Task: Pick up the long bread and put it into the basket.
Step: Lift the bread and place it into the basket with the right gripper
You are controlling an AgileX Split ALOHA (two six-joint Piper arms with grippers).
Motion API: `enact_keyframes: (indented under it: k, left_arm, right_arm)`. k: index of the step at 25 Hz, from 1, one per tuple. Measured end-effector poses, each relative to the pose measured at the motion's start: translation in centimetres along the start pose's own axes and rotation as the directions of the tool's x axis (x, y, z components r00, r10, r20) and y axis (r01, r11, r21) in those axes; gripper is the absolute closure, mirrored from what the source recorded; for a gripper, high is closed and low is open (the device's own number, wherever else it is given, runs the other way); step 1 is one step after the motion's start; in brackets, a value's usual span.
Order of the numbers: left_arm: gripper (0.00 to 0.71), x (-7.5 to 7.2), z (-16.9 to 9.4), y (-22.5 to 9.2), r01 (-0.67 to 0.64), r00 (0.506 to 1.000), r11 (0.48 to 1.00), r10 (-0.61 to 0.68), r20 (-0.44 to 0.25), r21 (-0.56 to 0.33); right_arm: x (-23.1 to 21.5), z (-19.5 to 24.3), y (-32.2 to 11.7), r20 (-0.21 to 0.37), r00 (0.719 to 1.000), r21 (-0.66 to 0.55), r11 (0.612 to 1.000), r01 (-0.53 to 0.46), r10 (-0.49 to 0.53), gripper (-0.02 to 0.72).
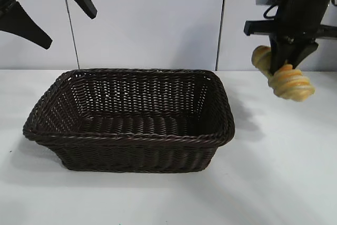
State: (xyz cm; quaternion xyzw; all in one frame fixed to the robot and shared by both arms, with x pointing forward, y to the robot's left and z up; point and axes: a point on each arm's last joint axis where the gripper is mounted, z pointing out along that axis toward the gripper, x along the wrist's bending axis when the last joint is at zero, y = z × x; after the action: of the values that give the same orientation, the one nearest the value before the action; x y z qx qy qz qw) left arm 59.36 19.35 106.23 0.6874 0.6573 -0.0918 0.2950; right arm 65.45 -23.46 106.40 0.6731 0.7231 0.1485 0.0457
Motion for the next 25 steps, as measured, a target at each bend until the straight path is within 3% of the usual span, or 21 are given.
enact_keyframes:
  k: [7, 14, 19, 25]
  left_arm:
    - [0.079, 0.0, 0.0, 0.0, 0.000, 1.000, 1.000, 0.000, -0.001, 0.003]
    - [0.079, 0.0, 0.0, 0.0, 0.000, 1.000, 1.000, 0.000, -0.001, 0.003]
    - [0.079, 0.0, 0.0, 0.0, 0.000, 1.000, 1.000, 0.000, -0.001, 0.003]
    - [0.079, 0.0, 0.0, 0.0, -0.001, 1.000, 1.000, 0.001, -0.001, 0.003]
  right_arm:
    - [4.3, 0.4, -0.7, -0.048, 0.994, 0.022, 0.995, 0.096, -0.095, 0.577]
    - [10.8, 0.7, -2.6, -0.100, 0.966, 0.036, 0.969, 0.243, -0.238, 0.577]
    - [15.0, 1.9, -4.1, -0.134, 0.933, 0.051, 0.938, 0.342, -0.333, 0.577]
    - [18.3, 5.3, -4.7, -0.154, 0.860, -0.001, 0.871, 0.492, -0.486, 0.577]
